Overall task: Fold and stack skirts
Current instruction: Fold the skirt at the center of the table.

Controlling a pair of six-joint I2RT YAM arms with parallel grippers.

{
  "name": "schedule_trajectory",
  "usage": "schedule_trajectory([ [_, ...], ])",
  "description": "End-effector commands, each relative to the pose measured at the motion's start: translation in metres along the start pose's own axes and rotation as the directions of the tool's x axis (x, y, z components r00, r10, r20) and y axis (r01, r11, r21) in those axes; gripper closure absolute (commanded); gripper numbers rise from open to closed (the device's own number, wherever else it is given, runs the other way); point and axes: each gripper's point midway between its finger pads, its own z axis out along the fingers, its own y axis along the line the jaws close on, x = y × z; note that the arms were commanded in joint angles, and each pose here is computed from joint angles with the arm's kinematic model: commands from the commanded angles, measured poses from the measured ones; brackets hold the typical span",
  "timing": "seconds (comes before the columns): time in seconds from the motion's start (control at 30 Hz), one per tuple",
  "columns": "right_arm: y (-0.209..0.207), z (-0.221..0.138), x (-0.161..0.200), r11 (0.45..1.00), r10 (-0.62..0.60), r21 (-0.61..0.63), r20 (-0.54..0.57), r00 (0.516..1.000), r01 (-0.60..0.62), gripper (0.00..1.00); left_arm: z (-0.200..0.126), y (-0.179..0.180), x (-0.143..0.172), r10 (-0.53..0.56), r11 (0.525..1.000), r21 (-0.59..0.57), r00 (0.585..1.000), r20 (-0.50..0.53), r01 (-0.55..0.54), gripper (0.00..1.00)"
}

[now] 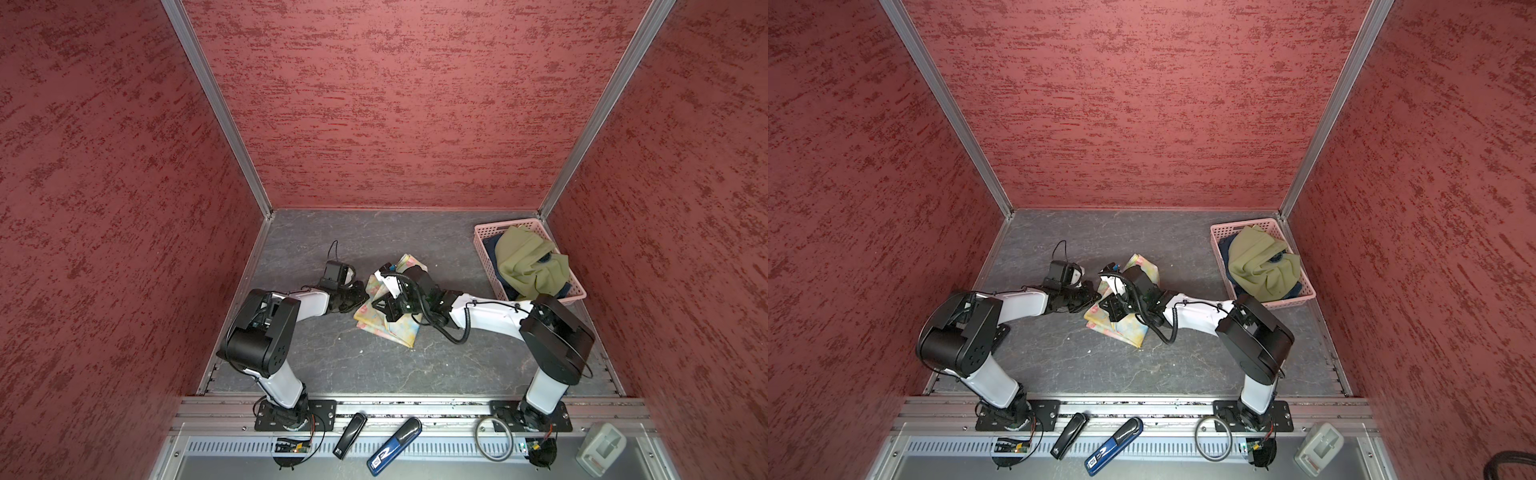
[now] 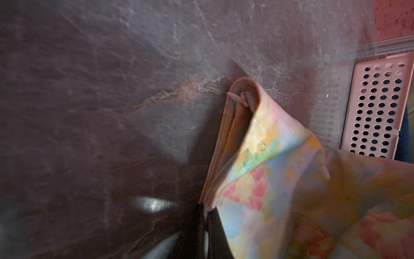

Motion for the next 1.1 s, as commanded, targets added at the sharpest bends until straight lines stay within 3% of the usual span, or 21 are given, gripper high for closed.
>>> schedule_trajectory([
  [0.0,0.021,0.007,-0.016,0.996,-0.026,-0.08,0.039,0.999,0.029,1.0,0.001,0.005,0.012,-0.012,1.0,-0.012,1.0,-0.026,0.011,1.0],
  [0.3,0.023,0.02,-0.01,0.994,-0.01,-0.106,0.034,0.999,0.014,1.0,-0.001,0.004,0.012,-0.016,1.0,-0.011,1.0,-0.022,0.016,1.0],
  [0.67,0.006,0.024,-0.013,0.999,0.021,-0.033,0.084,0.996,-0.019,0.98,-0.01,-0.001,0.009,-0.024,1.0,-0.015,1.0,-0.01,0.023,1.0],
  [0.77,0.009,0.017,-0.023,0.999,0.014,-0.031,0.12,0.993,-0.01,0.59,-0.013,-0.001,0.009,-0.029,0.999,-0.016,1.0,-0.007,0.029,1.0],
  [0.83,0.018,0.006,-0.034,0.999,-0.005,-0.045,0.161,0.987,0.013,0.42,-0.015,-0.001,0.008,-0.031,0.999,-0.014,1.0,-0.002,0.031,1.0],
  [0.93,0.029,-0.014,-0.049,0.998,-0.028,-0.052,0.228,0.973,0.041,0.28,-0.016,0.0,0.007,-0.036,0.999,-0.016,0.999,0.002,0.036,1.0],
  [1.07,0.029,-0.043,-0.065,0.999,-0.021,-0.02,0.3,0.954,0.029,0.25,-0.017,0.003,0.005,-0.043,0.999,-0.02,0.999,0.004,0.043,1.0],
])
